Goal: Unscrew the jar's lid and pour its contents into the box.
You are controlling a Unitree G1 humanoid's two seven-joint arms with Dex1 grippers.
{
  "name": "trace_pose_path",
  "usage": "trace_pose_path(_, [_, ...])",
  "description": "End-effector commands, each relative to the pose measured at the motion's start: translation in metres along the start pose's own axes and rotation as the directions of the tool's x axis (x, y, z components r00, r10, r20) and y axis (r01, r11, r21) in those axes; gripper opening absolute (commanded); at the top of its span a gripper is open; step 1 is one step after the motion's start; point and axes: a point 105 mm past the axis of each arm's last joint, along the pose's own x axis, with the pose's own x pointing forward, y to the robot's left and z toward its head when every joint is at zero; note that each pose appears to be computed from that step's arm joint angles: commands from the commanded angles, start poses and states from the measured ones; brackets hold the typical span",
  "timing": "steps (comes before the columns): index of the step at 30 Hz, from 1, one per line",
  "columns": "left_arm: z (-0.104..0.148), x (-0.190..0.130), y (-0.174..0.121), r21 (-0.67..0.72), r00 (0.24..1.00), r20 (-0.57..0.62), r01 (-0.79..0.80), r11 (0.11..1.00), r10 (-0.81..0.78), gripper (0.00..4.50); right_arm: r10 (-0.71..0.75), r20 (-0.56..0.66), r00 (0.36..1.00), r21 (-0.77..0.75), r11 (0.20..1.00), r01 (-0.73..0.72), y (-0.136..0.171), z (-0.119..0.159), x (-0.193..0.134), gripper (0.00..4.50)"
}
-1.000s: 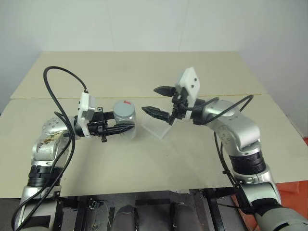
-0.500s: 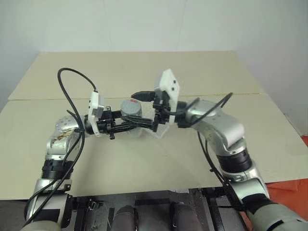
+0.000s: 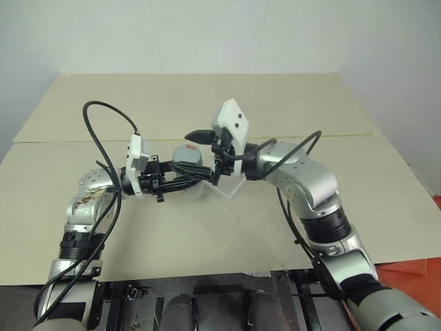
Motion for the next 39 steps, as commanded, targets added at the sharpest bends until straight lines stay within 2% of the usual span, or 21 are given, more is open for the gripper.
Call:
trace_pose_path(1, [0.016,-0.007,-0.006,0.061,1.000,0.026,0.008,0.998,-0.010,1.91,-0.056,0.023,0.998,-0.041,0.998,0.057,-0.011,0.007,-0.011,4.48])
trace_pose_path(25, [0.022,-0.018,-0.013,0.052,1.000,-0.009,0.010,0.999,-0.010,1.91,-0.112,0.018,0.994,-0.027,0.993,0.113,-0.020,0.000,-0.040,4.48])
trace_pose_path(32, [0.023,-0.019,-0.008,0.062,1.000,-0.005,-0.016,0.998,0.016,1.91,-0.049,-0.013,0.999,-0.048,0.998,0.048,-0.010,-0.004,-0.049,4.48])
trace_pose_path(39, [0.019,-0.011,-0.002,0.064,1.000,-0.001,-0.017,0.998,0.017,1.91,0.042,0.043,0.998,-0.042,0.998,-0.040,0.008,0.008,-0.041,4.48])
